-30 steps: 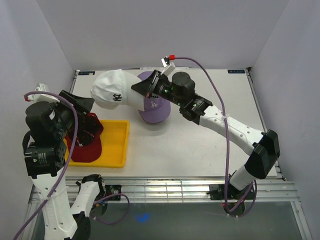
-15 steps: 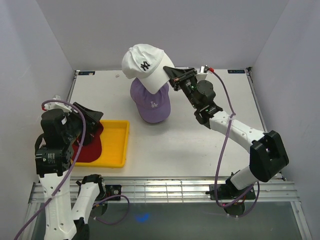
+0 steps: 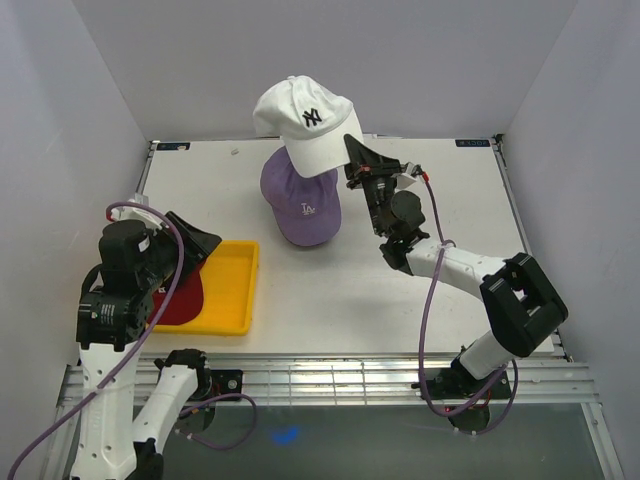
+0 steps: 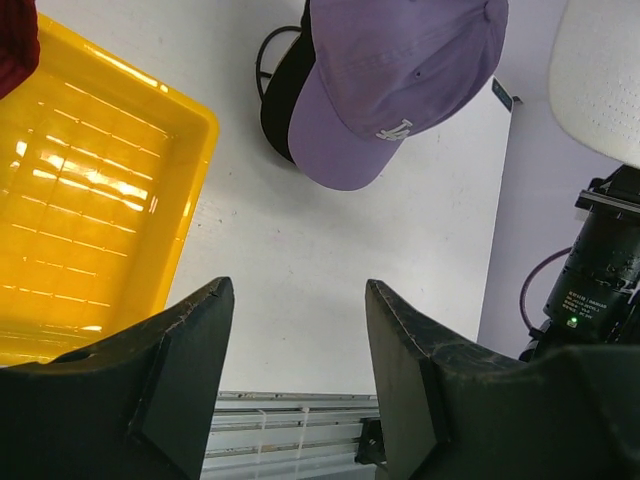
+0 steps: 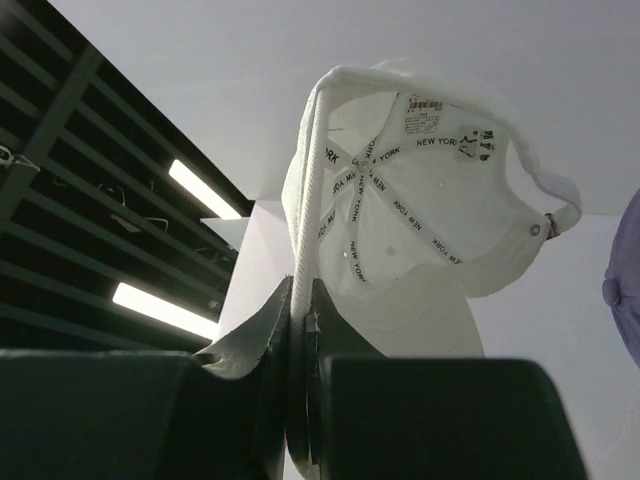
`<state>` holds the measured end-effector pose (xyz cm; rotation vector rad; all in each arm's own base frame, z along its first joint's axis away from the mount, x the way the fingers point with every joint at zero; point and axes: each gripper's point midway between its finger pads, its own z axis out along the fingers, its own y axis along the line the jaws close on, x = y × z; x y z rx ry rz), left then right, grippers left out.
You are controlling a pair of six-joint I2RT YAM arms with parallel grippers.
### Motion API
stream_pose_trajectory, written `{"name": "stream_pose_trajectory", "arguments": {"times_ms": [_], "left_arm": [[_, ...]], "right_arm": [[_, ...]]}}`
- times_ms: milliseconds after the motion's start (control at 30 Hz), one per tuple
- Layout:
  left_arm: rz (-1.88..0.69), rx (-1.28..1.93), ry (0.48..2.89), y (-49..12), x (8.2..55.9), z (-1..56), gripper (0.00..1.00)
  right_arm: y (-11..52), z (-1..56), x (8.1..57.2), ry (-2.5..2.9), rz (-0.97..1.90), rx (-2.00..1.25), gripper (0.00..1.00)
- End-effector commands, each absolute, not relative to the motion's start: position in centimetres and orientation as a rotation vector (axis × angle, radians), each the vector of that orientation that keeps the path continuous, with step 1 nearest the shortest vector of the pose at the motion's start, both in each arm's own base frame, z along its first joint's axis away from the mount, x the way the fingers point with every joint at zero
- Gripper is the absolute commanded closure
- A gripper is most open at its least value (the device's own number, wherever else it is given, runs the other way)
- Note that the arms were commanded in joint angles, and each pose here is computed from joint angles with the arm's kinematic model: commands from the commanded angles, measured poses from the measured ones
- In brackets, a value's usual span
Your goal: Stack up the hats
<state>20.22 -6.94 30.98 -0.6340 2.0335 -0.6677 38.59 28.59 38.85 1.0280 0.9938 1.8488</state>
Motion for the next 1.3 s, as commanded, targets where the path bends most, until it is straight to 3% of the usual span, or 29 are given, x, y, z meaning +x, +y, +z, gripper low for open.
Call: {"name": "stream_pose_trajectory", "arguments": {"times_ms": [0,1267], "left_arm": [[-0.646,-0.614,2.042,-6.9,20.0,30.7,0.35],[-0.609,-0.582,2.084,-7.0,19.4,29.4,0.34]], "right_arm": [[26.1,41.5,37.1,0.756,1.942,1.083,0.92],[28.3,30.9,34.8,0.725,1.964,1.223,0.92]]}}
